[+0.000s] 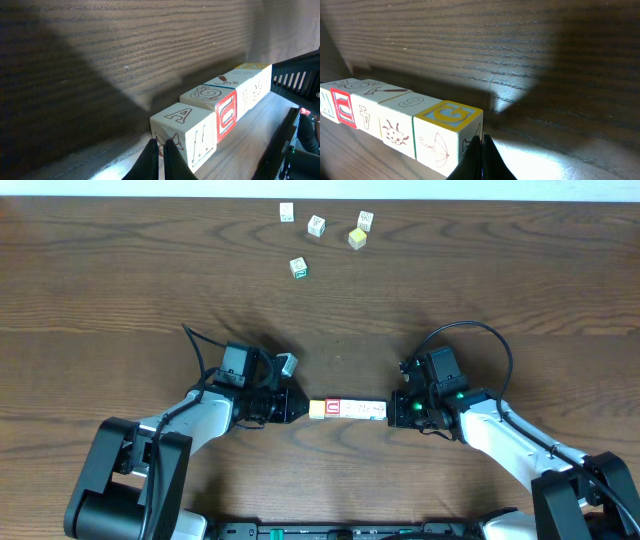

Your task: Lift 5 blocks

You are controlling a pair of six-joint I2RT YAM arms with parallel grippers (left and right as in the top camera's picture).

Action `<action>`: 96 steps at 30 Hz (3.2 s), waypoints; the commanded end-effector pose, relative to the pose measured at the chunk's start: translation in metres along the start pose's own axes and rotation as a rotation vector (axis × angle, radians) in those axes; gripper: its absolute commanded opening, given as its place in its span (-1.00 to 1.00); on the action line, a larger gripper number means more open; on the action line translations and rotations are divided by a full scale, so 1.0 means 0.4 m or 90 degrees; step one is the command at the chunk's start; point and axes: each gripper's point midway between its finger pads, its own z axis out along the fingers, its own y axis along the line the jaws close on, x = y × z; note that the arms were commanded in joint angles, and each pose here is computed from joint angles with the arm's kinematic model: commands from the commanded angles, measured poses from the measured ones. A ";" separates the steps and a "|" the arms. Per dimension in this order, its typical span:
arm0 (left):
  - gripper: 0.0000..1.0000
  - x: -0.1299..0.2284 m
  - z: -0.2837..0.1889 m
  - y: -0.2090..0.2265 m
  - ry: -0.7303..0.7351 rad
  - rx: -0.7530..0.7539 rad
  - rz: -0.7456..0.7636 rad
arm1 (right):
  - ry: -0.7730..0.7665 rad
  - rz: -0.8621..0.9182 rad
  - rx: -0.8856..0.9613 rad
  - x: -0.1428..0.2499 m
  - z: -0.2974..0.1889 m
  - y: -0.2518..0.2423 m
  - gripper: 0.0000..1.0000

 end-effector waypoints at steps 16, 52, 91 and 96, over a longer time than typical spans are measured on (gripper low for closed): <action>-0.86 -0.009 0.001 -0.025 0.003 0.030 0.012 | -0.001 -0.021 -0.051 -0.011 0.001 0.051 -0.97; -0.86 0.001 0.003 -0.045 0.014 0.055 0.015 | 0.019 -0.089 -0.075 0.024 0.015 0.105 -0.98; -0.86 0.005 0.001 -0.062 0.019 0.080 0.057 | 0.024 -0.092 -0.087 0.027 0.014 0.114 -0.98; -0.85 0.006 0.001 -0.063 0.020 0.082 0.054 | 0.022 -0.093 -0.091 0.026 0.013 0.117 -0.98</action>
